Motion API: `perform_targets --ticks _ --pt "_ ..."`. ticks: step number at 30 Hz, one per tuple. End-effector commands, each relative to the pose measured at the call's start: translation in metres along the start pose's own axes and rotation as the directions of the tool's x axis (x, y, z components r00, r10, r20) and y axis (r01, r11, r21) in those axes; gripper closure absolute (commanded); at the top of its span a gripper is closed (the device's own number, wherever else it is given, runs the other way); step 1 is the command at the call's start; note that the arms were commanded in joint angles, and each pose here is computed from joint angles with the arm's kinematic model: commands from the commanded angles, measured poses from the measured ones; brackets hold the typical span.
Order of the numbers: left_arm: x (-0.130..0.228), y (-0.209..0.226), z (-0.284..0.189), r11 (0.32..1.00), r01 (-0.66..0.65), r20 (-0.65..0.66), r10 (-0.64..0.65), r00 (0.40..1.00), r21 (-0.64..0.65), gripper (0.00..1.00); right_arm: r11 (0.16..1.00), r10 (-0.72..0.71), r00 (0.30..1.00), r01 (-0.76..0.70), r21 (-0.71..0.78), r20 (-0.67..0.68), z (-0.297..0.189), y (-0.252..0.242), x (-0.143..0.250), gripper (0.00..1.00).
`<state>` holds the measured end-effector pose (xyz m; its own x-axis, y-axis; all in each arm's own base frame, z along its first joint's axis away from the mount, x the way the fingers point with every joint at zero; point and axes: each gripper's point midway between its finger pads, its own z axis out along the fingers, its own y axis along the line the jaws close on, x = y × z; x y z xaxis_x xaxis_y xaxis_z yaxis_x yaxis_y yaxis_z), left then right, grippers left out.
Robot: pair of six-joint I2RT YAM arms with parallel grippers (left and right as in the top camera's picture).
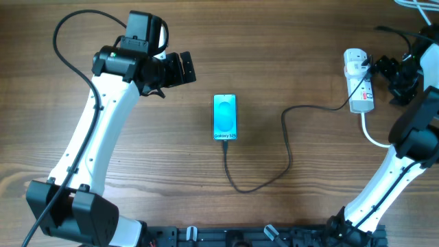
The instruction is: Plug charger to phone and switch on socket
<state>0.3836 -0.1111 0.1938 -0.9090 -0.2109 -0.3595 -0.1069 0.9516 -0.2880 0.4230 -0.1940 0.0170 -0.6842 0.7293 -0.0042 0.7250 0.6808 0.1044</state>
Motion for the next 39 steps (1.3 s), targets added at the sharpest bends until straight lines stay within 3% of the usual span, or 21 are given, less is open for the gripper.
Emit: perform_targets --ticks 1,5,14,20,24,29,34,39 --pt "0.000 0.001 0.002 1.000 0.012 -0.002 -0.012 1.000 -0.011 0.00 1.000 -0.015 0.997 0.016 0.012 -0.081 0.017 0.000 0.018 0.00" --pt "0.000 0.001 0.002 1.000 0.012 -0.002 -0.012 1.000 -0.011 0.00 0.999 0.030 0.995 -0.028 0.022 -0.100 -0.001 -0.009 0.026 0.00" --pt "0.000 0.001 0.002 1.000 0.012 -0.002 -0.012 1.000 -0.011 0.00 0.998 0.070 0.997 -0.070 -0.003 -0.023 -0.105 -0.027 0.047 0.00" --pt "0.000 0.001 0.002 1.000 0.012 -0.002 -0.012 1.000 -0.011 0.00 0.998 0.011 0.993 -0.004 -0.062 0.120 -0.189 -0.011 0.080 0.00" --pt "0.000 0.001 0.002 1.000 0.012 -0.002 -0.012 1.000 -0.011 0.00 0.984 -0.116 0.964 0.144 -0.103 0.239 -0.240 0.014 0.132 0.00" --pt "0.000 0.001 0.002 1.000 0.012 -0.002 -0.012 1.000 -0.011 0.00 0.908 -0.312 0.868 0.391 -0.147 0.386 -0.270 0.040 0.214 0.00" --pt "0.000 0.001 0.002 1.000 0.012 -0.002 -0.012 1.000 -0.011 0.00 0.837 -0.370 0.799 0.508 -0.204 0.474 -0.276 0.019 0.286 0.00" --pt "0.000 0.001 0.002 1.000 0.012 -0.002 -0.012 1.000 -0.011 0.00 0.856 -0.391 0.833 0.486 -0.178 0.393 -0.260 -0.031 0.336 0.00"
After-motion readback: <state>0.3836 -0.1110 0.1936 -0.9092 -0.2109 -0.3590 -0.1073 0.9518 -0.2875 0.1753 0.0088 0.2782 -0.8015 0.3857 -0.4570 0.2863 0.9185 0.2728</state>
